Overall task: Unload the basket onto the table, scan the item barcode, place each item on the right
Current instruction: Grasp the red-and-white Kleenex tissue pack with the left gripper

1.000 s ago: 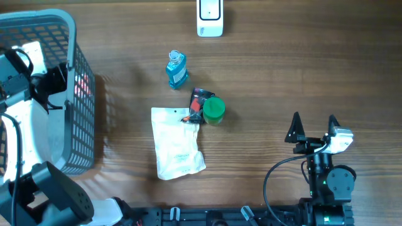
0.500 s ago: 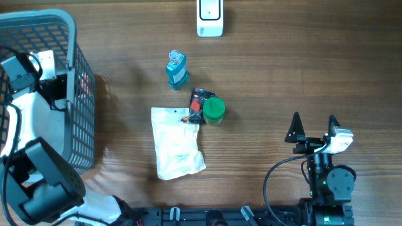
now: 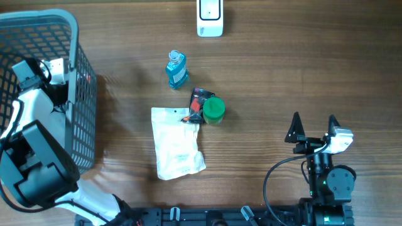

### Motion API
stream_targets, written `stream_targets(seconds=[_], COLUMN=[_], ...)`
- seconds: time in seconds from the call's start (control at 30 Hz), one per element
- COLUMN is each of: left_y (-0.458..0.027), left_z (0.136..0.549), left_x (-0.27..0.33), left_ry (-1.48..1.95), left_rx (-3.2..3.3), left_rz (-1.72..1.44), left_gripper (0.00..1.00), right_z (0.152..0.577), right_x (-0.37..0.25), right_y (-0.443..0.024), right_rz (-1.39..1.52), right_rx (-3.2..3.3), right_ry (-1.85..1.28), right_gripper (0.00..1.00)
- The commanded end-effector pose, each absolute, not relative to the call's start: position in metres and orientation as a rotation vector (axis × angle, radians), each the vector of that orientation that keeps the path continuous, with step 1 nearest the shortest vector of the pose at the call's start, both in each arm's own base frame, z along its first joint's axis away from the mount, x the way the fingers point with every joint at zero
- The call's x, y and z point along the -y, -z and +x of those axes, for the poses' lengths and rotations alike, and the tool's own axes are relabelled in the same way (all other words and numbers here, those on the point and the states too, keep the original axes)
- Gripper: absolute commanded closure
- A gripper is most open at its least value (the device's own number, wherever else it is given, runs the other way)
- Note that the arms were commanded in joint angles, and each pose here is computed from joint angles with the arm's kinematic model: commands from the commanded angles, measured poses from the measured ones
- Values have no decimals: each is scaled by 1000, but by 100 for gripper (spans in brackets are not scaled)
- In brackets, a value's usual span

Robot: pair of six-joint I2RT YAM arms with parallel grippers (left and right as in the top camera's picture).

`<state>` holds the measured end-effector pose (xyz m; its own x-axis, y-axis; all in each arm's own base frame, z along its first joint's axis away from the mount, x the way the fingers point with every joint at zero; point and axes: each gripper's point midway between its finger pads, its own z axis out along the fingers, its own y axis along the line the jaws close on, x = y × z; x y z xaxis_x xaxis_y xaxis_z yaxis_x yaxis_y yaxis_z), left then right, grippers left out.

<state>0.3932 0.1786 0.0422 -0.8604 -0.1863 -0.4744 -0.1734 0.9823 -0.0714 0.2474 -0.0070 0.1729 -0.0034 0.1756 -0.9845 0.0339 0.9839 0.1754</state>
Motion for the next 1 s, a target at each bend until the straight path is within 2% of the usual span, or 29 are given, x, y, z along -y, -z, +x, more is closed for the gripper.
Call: stream_targets(seconds=[0.0, 0.1, 0.23, 0.43, 0.53, 0.6, 0.77, 0.97], left_y=[-38, -36, -35, -36, -36, -37, -41, -43], left_z=[395, 388, 382, 383, 384, 387, 394, 403], left_x=[-179, -196, -209, -210, -210, -211, -210, -194], left_ry=[30, -106, -207, -205, -206, -202, -104, 71], left_rx=[-2637, -2662, -2681, -2670, -2666, -2653, -2545, -2473], left_rz=[-265, -301, -340, -363, -362, -370, -683, -853], left_gripper=[0, 0, 10, 20, 16, 0, 0, 0], right_z=[247, 247, 247, 247, 247, 247, 247, 247], right_x=[3, 3, 3, 3, 3, 3, 3, 3], right_y=[-175, -175, -175, -175, -175, -175, -175, -175], right_rz=[135, 135, 135, 135, 135, 134, 134, 134], right_rx=[-1564, -1564, -1564, -1564, -1564, -1564, -1564, -1564], right_ry=[-115, -115, -115, -115, -115, -114, -114, -114], right_gripper=[0, 0, 0, 0, 0, 0, 0, 0])
